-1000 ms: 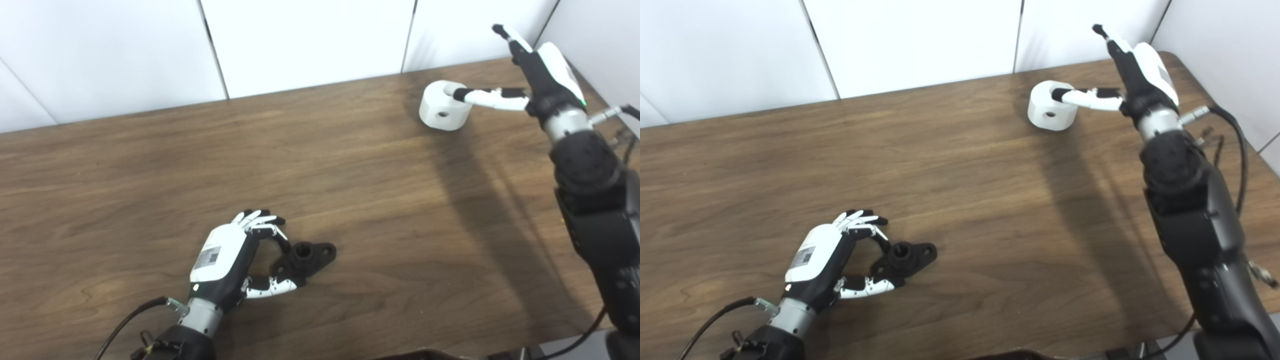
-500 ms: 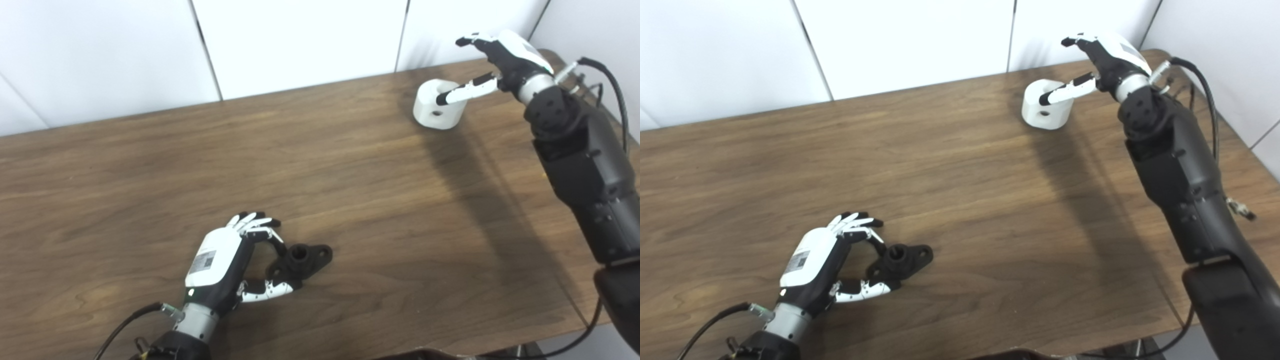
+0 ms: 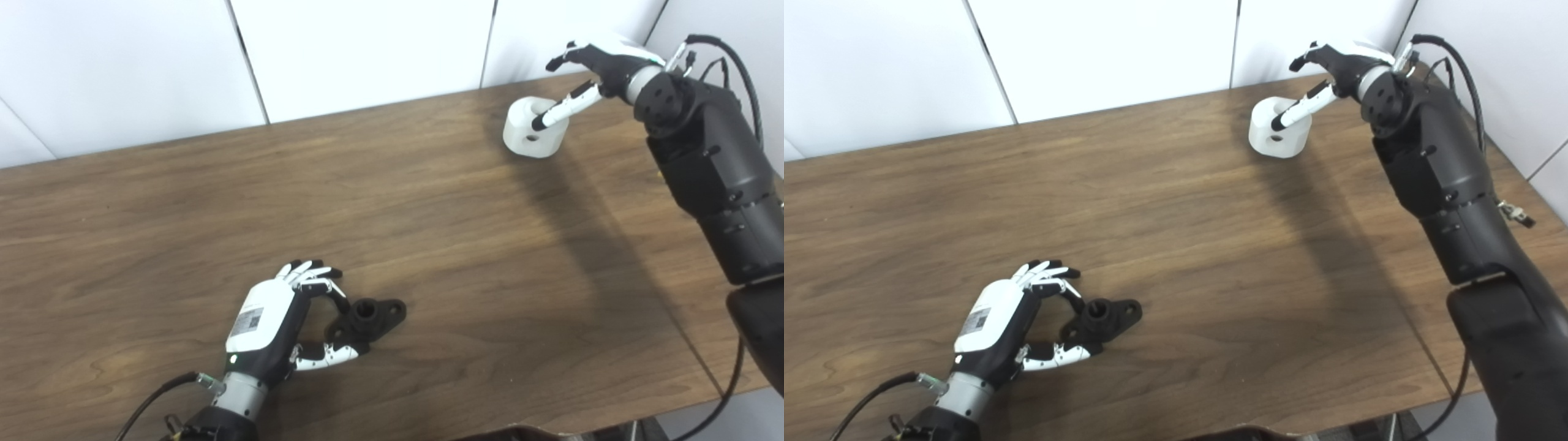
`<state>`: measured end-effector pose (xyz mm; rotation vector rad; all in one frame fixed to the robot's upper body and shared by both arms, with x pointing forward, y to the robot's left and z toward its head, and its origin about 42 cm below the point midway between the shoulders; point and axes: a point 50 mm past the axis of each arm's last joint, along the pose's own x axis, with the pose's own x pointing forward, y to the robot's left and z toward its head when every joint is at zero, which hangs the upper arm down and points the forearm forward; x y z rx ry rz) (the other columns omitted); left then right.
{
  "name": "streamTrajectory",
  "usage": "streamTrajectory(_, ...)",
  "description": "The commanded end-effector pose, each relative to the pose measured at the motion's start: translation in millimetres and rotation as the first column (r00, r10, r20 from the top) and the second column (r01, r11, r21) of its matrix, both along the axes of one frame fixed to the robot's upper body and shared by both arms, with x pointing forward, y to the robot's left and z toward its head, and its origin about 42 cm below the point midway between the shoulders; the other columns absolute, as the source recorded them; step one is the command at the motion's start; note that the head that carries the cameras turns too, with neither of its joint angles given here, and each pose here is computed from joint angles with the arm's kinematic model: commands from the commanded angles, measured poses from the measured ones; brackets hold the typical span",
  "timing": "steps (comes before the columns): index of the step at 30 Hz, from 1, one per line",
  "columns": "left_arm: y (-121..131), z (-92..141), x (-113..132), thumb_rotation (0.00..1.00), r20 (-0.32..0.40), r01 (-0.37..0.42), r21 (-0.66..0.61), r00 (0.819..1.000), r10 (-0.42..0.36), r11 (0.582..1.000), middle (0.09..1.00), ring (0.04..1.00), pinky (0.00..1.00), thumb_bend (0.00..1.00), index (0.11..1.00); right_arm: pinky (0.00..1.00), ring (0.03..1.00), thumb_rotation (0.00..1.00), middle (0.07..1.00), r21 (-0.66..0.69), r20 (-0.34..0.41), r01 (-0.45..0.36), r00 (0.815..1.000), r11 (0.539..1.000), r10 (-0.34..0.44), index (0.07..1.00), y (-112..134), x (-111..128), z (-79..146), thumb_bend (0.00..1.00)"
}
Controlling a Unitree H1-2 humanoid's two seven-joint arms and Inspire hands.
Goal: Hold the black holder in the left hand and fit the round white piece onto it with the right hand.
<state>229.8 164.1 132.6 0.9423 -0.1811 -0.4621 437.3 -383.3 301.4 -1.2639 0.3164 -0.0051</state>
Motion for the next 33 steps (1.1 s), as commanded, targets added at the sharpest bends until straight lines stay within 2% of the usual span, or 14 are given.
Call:
streamTrajectory(1,-1,-12,-5,0.06,-0.061,0.017,0.031,0.998,-0.015,0.999,0.808,0.898,0.96,0.52,0.487,0.93,1.0,0.42,1.0,-0.043,0.074,0.005,0.997,0.999,-0.002,0.832,-2,7,32,1.0)
streamTrajectory(7,-1,-13,-6,0.06,-0.036,0.016,0.064,0.999,-0.013,0.998,0.803,0.889,0.94,0.52,0.487,0.93,1.0,0.46,0.996,-0.057,0.073,-0.004,0.997,0.998,0.009,0.815,1,11,27,1.0)
streamTrajectory(18,-4,-16,-7,0.06,-0.012,0.021,0.106,1.0,-0.019,0.994,0.804,0.885,0.93,0.52,0.487,0.97,1.0,0.47,1.0,-0.074,0.018,-0.008,1.0,0.997,0.009,0.813,7,19,22,1.0)
streamTrajectory(27,-5,-17,-6,0.06,-0.001,0.023,0.107,1.0,-0.023,0.994,0.801,0.881,0.93,0.52,0.487,0.98,1.0,0.46,0.994,-0.091,0.005,-0.03,1.0,0.995,0.031,0.801,14,19,19,1.0)
streamTrajectory(30,-5,-17,-6,0.06,0.0,0.021,0.102,1.0,-0.021,0.995,0.8,0.88,0.93,0.52,0.487,0.98,1.0,0.45,0.988,-0.088,0.006,-0.032,0.999,0.996,0.033,0.791,15,19,17,1.0)
streamTrajectory(33,-5,-17,-6,0.06,-0.002,0.02,0.102,1.0,-0.02,0.995,0.799,0.88,0.93,0.52,0.487,0.97,1.0,0.38,0.978,-0.081,0.007,-0.031,0.999,0.996,0.032,0.775,15,18,16,1.0)
